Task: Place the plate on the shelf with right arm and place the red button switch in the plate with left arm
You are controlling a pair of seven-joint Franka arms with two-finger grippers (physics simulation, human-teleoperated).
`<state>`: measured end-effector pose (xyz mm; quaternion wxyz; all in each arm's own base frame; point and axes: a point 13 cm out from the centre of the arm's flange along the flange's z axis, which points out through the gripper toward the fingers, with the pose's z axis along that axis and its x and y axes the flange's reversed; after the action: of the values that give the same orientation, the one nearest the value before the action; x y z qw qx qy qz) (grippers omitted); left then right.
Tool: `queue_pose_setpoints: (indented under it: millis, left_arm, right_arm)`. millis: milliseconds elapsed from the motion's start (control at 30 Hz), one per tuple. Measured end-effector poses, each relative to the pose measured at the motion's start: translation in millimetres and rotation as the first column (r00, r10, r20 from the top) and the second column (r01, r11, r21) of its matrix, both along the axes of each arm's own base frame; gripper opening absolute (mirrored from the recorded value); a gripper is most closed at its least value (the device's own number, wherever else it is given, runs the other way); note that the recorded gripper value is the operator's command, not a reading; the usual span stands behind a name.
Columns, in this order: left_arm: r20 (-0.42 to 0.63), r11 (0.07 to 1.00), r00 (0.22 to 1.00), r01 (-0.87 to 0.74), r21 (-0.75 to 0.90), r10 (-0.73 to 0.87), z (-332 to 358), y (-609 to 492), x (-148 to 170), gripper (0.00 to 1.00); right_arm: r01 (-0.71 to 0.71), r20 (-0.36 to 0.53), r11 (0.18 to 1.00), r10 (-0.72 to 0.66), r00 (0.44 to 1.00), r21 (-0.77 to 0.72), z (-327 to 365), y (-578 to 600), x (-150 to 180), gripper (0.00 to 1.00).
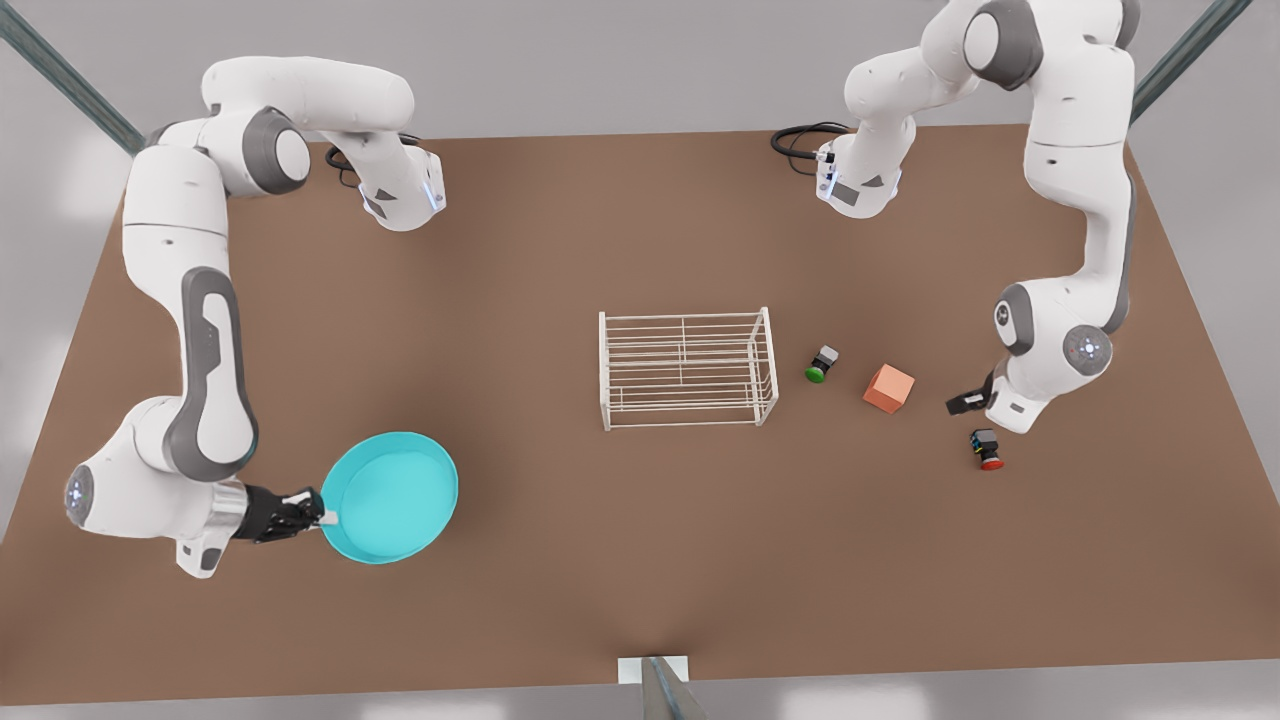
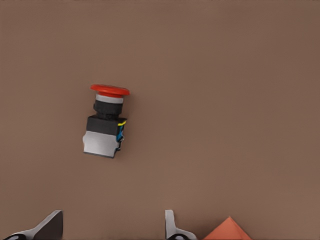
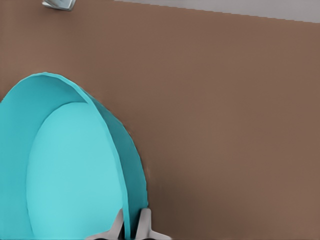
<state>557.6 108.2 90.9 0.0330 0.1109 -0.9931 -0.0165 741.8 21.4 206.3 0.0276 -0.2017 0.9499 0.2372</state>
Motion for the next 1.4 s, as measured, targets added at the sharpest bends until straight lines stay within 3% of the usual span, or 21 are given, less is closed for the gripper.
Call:
queue_pose_setpoints:
  millis: [200,400,733,833,900,1033,1200,1367,1400]
  left_arm:
    - [0.085,1.0,0.996,-0.005,0.008,0.005,-49,19,-5,1.0]
    - [0.216,1.0,0.976,0.003,0.031,-0.01,-40,34,26,1.0]
    - [0.256,0.998,0.965,0.056,0.04,-0.064,-55,30,38,1.0]
    - [0.263,0.997,0.962,0.063,0.041,-0.072,-58,31,39,0.94]
    - [0.268,0.997,0.96,0.068,0.043,-0.077,-58,31,41,0.59]
    - [0.278,0.996,0.957,0.073,0.046,-0.083,-57,31,44,0.57]
    - [0.299,0.996,0.95,0.076,0.052,-0.088,-45,31,55,0.57]
    - [0.299,0.996,0.95,0.073,0.053,-0.086,-34,32,66,0.53]
    - [0.292,0.996,0.953,0.073,0.051,-0.085,-37,31,66,0.53]
  right_arm:
    - [-0.123,-0.049,0.992,0.124,0.991,0.025,40,120,-27,0.26]
    - [-0.213,-0.104,0.976,0.218,0.97,0.054,69,227,-67,0.27]
    - [-0.257,-0.227,0.963,0.27,0.936,0.087,69,357,-140,0.27]
    - [-0.266,-0.281,0.96,0.279,0.918,0.085,60,385,-168,0.29]
    - [-0.267,-0.316,0.96,0.279,0.907,0.082,53,399,-184,0.28]
    - [-0.26,-0.378,0.958,0.285,0.881,0.117,46,440,-218,0.28]
    - [-0.224,-0.417,0.965,0.261,0.871,0.138,37,470,-235,0.29]
    - [-0.162,-0.418,0.976,0.21,0.884,0.148,34,485,-229,0.31]
    - [-0.148,-0.418,0.978,0.198,0.887,0.15,35,486,-226,0.38]
